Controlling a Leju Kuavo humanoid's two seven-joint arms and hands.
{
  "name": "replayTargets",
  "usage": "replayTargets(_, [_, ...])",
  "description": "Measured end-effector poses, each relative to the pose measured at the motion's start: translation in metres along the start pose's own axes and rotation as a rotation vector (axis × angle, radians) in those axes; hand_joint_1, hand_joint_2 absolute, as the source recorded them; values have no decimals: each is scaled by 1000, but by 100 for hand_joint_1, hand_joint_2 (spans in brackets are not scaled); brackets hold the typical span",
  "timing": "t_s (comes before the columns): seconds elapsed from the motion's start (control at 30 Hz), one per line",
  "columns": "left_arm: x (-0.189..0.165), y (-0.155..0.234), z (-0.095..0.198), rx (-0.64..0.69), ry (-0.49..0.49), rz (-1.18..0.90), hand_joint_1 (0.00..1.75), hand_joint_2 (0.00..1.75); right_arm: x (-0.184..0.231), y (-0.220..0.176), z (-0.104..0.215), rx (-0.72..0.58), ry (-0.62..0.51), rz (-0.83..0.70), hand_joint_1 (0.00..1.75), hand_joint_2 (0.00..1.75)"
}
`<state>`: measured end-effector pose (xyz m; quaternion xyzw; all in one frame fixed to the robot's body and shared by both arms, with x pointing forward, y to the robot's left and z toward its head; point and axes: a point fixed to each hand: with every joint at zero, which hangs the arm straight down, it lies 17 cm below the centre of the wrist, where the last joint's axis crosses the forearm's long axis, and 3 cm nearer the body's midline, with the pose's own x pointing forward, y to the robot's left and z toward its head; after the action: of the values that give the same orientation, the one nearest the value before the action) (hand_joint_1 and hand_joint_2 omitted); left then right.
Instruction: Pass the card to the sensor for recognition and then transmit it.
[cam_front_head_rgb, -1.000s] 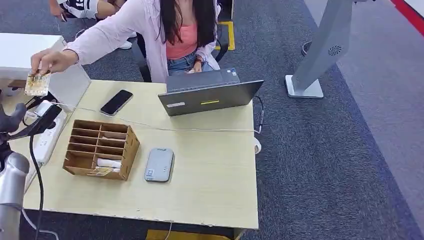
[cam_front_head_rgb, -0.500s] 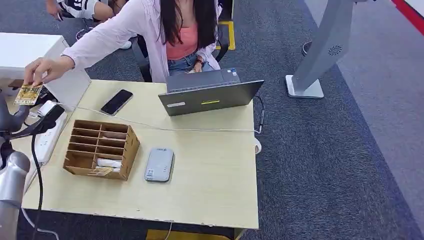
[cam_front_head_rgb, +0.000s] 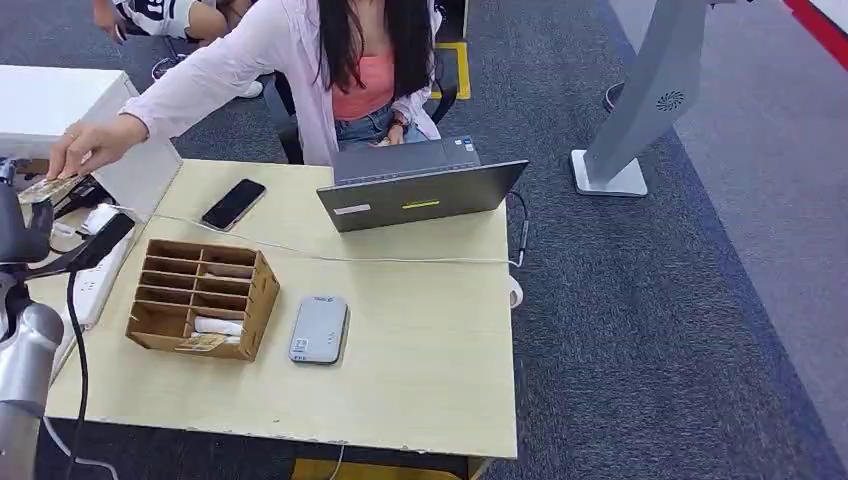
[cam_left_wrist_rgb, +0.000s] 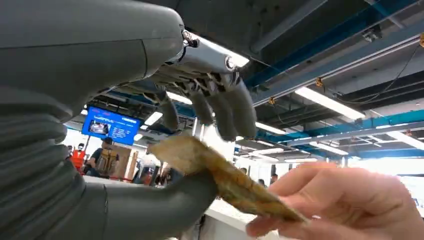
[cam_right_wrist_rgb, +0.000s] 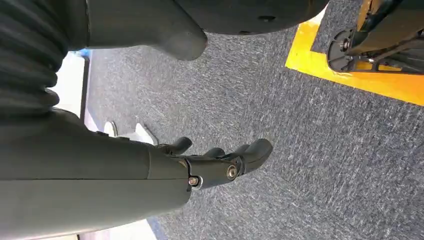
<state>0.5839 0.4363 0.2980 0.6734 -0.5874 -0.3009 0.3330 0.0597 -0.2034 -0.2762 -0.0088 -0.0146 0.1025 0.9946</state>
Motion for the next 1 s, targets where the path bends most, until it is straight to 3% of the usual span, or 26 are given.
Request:
replayTargets(0.47, [32, -12, 14, -21, -67, 50, 175, 175, 3, 0, 0, -1, -14, -13, 0, 175])
replayTargets(0.6, [70, -20, 26, -40, -117, 94, 175, 175, 3, -1, 0, -3, -15, -22, 0, 175])
replayTargets(0.9, [206, -21, 64, -103, -301, 205, 175, 175, 5, -2, 0, -11, -24, -40, 0, 175])
replayTargets(1.0, [235, -17, 75, -112, -350, 236, 175, 175, 5, -2, 0, -11, -24, -40, 0, 175])
